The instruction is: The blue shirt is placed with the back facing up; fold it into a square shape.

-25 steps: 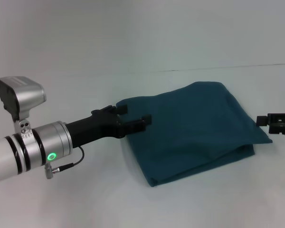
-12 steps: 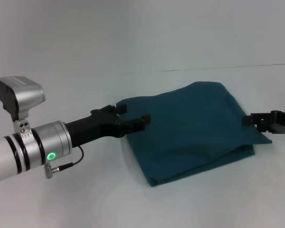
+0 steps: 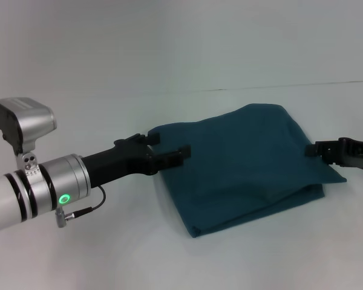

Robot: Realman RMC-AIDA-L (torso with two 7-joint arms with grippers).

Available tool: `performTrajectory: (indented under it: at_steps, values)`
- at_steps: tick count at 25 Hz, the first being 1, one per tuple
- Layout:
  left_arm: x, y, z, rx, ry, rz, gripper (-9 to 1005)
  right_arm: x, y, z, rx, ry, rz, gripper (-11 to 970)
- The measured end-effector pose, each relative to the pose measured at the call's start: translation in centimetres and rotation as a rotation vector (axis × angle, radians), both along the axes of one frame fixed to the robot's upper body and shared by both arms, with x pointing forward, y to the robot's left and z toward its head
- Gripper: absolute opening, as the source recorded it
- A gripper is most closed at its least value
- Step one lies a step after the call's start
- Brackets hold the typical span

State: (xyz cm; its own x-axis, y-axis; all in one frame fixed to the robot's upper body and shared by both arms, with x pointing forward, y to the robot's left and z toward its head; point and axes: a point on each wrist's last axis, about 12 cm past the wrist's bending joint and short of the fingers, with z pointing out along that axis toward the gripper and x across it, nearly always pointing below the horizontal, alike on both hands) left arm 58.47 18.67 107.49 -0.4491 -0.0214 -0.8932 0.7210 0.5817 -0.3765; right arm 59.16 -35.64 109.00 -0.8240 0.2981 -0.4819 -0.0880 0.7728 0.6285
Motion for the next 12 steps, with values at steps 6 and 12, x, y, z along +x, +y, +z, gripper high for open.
performTrajectory:
  at_steps: [6, 12]
  values:
    - [-0.03, 0.07, -0.04, 0.000, 0.001, 0.002, 949, 0.32, 0.54, -0.17, 0.025, -0.028, -0.027, 547]
    - [-0.10, 0.15, -0.11, 0.001, 0.000, 0.004, 950, 0.39, 0.92, -0.37, 0.013, -0.067, -0.016, 272]
